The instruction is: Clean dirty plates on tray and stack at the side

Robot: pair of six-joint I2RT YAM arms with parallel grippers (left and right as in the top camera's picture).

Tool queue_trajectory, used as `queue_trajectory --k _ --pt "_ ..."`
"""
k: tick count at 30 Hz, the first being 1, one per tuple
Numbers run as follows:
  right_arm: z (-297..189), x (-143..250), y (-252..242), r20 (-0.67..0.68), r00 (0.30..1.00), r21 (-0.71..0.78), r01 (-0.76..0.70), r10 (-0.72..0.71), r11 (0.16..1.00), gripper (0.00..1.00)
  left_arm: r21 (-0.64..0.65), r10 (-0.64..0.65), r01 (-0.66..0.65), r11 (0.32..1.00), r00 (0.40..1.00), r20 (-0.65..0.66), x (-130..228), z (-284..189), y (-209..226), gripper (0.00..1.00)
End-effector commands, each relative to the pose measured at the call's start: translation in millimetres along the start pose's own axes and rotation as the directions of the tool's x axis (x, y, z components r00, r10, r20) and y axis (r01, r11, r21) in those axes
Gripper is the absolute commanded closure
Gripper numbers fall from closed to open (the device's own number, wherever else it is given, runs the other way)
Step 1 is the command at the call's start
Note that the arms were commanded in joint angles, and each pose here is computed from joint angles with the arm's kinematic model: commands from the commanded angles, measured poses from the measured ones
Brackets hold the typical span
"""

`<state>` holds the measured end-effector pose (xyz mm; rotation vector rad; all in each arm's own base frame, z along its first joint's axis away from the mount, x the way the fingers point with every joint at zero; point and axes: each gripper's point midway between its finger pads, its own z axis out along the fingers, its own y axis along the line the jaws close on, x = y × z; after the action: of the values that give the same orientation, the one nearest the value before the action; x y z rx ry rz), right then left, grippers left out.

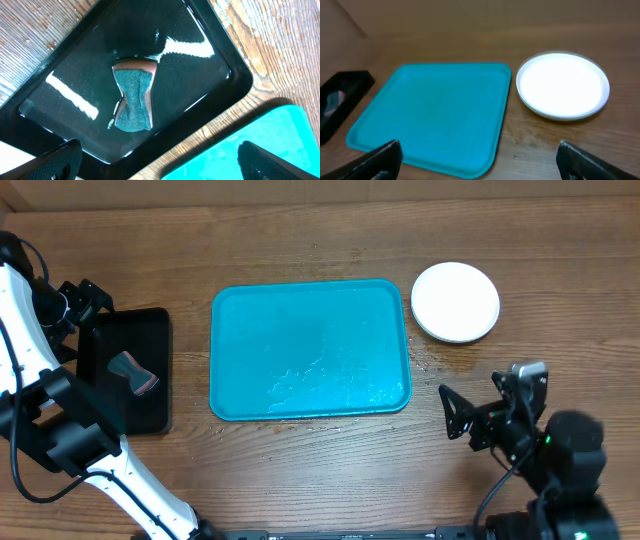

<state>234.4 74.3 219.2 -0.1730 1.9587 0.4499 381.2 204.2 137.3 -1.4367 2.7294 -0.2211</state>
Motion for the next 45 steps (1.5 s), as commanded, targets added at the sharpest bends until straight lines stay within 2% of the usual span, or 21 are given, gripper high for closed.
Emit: queue_trajectory --k 1,4,11,24,30,35,45 --pt "6.3 17.3 0.1 0.091 0.995 -0.032 0.038 -0.034 0.999 0.0 0.007 0.013 -0.013 1.0 1.0 0.005 1.5 -3.1 -4.3 0.0" --pt "9.5 22.2 -1.4 0.183 0.981 -0.04 0.071 -0.062 0.997 0.0 0.007 0.013 -0.013 1.0 1.0 0.005 1.4 -3.1 -4.1 0.0" --pt "6.2 27.2 -6.5 0.298 0.95 -0.013 0.104 -0.095 0.995 0.0 0.008 0.013 -0.013 1.0 1.0 0.006 1.3 -3.1 -4.2 0.01" --pt "-0.8 7.0 -16.4 0.494 0.858 0.067 0.12 -0.137 0.991 0.0 0.007 0.017 -0.017 1.0 1.0 0.005 2.1 -2.7 -5.7 0.0" --pt "-0.8 7.9 -29.5 0.487 0.863 0.134 0.076 -0.133 0.988 0.0 0.007 0.017 -0.017 1.0 1.0 0.005 2.1 -2.6 -5.7 0.01" --pt "13.2 38.7 -39.8 0.363 0.926 0.153 0.052 -0.105 0.987 0.0 0.007 0.017 -0.017 1.0 1.0 0.005 2.1 -2.6 -5.7 0.01" --pt "13.0 38.2 -39.6 0.365 0.925 0.152 0.053 -0.106 0.987 0.0 0.007 0.017 -0.017 1.0 1.0 0.004 2.2 -2.5 -5.9 0.0"
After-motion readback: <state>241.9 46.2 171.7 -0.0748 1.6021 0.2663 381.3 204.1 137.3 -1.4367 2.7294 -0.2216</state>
